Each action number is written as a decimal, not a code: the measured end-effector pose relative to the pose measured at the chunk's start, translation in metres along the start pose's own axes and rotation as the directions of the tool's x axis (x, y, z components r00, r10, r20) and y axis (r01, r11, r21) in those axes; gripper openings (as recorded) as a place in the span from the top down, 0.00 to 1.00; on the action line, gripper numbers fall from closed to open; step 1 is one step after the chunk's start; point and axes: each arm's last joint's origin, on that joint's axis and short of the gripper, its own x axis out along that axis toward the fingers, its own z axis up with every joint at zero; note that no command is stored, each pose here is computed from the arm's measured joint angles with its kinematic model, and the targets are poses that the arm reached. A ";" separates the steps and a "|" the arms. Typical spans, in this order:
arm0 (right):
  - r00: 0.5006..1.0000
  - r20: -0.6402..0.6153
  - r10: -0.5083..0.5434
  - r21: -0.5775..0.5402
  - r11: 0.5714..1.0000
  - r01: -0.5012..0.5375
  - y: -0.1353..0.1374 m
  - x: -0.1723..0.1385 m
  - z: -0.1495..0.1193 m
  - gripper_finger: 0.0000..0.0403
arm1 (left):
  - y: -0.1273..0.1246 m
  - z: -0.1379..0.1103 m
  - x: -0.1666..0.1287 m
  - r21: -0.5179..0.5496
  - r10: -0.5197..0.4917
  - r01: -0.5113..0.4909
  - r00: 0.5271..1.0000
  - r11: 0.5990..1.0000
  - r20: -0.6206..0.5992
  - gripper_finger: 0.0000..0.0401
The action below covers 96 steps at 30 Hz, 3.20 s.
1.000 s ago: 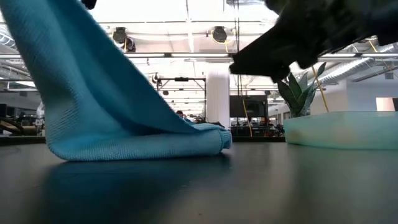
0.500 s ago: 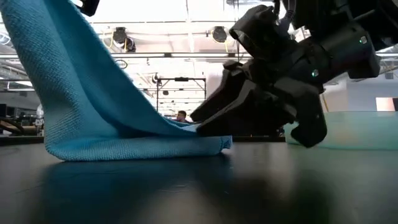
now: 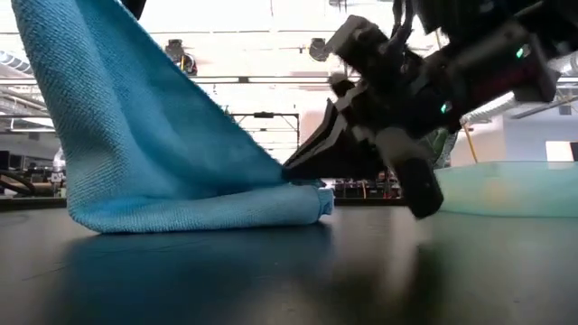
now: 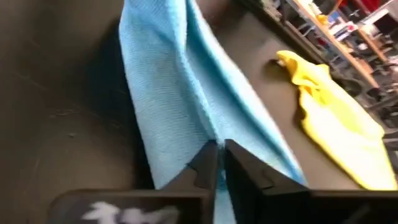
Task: Fold microfiber towels
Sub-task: Fold the blue microfiber cloth
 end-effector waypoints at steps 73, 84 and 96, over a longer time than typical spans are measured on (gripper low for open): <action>0.870 0.064 0.489 0.383 0.793 -0.474 0.046 -0.084 0.016 1.00 | 0.121 0.068 -0.012 -0.122 0.593 -0.591 0.805 0.797 -0.028 0.97; 0.872 0.017 0.490 0.449 0.775 -0.444 0.033 -0.091 0.004 0.81 | 0.035 0.008 0.012 -0.042 0.331 -0.336 0.940 0.941 -0.085 0.96; 0.967 0.065 0.246 0.561 0.792 -0.240 -0.064 -0.068 0.013 0.52 | 0.016 -0.024 0.012 -0.092 0.276 -0.274 0.961 0.957 0.008 0.93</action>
